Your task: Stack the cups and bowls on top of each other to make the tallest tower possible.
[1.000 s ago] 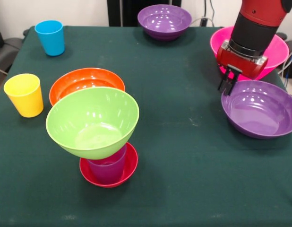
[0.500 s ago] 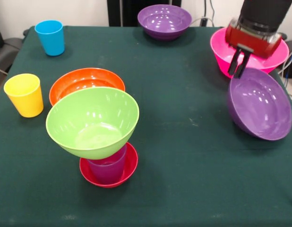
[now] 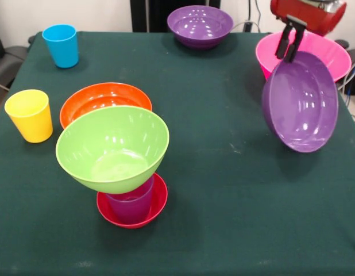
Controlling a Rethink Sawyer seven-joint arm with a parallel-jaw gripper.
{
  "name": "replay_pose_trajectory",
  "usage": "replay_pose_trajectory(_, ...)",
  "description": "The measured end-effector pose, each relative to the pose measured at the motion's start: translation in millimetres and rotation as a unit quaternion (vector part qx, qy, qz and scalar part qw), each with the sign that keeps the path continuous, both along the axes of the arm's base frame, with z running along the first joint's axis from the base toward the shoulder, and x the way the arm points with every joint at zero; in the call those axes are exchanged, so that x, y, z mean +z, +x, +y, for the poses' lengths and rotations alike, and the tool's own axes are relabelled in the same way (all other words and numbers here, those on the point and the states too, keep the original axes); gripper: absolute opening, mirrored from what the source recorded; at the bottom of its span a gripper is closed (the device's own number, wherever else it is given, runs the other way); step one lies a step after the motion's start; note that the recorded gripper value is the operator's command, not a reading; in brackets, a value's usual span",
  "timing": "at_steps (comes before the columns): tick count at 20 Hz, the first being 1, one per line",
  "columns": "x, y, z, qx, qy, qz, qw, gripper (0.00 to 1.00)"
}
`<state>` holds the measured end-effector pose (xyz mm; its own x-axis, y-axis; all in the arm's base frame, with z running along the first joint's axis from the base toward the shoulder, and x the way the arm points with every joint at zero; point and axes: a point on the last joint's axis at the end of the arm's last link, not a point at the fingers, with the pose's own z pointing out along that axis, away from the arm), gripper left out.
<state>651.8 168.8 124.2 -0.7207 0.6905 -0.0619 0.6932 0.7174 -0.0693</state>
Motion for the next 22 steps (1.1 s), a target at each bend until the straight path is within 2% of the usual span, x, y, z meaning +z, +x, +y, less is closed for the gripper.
replay_pose_trajectory(4, 13, 4.3, -9, -0.007, 0.003, -0.002, 1.0, 0.0)
replay_pose_trajectory(12, 30, 10.5, -25, -0.007, -0.001, -0.003, 1.0, 0.0)
replay_pose_trajectory(22, 71, 37.5, -75, -0.027, -0.001, -0.004, 0.9996, 0.0)
